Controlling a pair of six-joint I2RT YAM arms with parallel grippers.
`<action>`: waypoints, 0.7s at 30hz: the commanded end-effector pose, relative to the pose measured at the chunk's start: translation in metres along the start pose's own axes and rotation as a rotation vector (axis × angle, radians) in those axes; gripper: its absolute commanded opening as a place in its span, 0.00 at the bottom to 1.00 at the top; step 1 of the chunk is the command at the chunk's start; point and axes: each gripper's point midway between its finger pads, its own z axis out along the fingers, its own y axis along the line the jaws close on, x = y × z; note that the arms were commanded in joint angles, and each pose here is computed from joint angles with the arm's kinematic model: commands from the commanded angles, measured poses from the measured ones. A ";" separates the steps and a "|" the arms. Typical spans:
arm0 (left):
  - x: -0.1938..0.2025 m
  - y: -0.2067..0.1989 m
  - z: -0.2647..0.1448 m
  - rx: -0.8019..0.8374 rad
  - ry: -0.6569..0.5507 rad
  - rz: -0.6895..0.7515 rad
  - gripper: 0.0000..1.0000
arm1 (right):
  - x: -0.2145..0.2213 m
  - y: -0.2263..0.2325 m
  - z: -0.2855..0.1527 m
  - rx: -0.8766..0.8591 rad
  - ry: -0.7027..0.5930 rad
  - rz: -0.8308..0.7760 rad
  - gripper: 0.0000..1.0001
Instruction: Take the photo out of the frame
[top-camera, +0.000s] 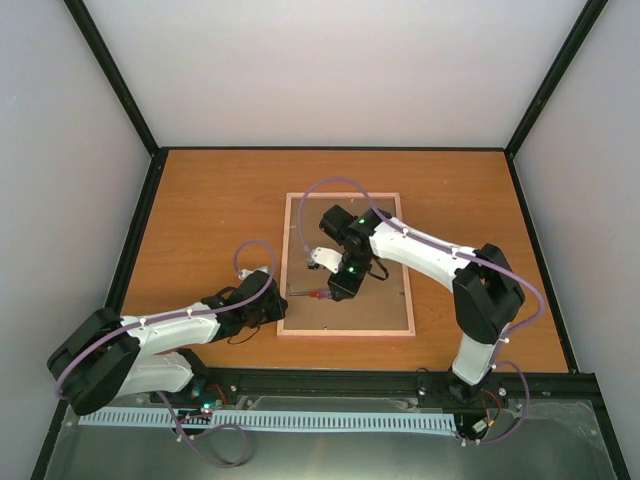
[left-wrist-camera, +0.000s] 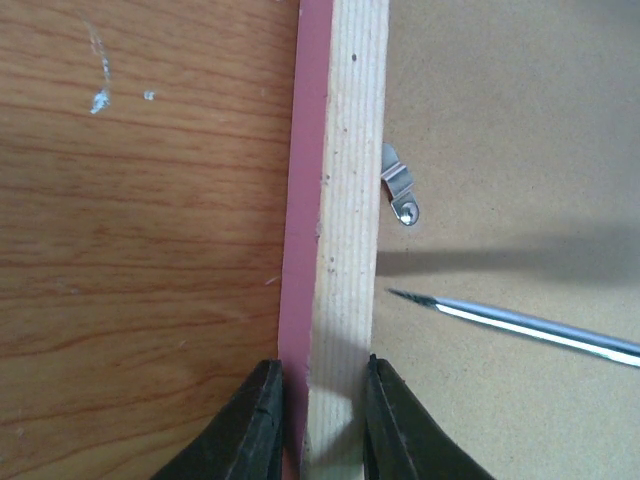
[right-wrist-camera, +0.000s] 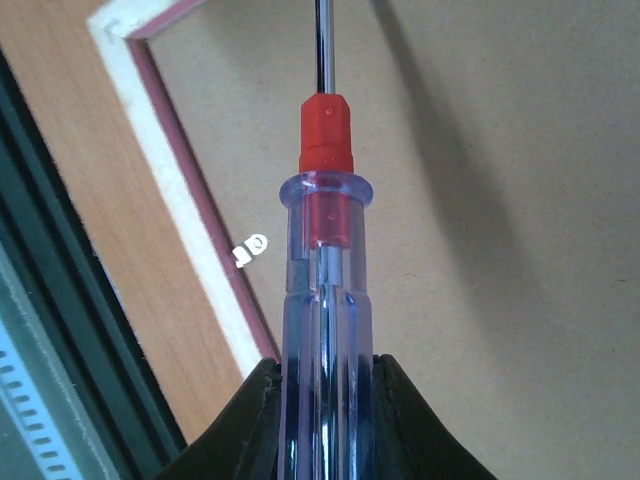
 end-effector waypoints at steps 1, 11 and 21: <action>-0.005 -0.013 0.000 0.036 -0.007 -0.011 0.01 | 0.001 -0.012 0.013 0.038 0.033 0.008 0.03; -0.005 -0.013 -0.001 0.040 -0.010 -0.009 0.01 | -0.005 -0.026 0.020 0.088 0.046 0.061 0.03; -0.004 -0.013 -0.001 0.044 -0.013 -0.009 0.01 | -0.002 -0.041 0.018 0.165 0.070 0.092 0.03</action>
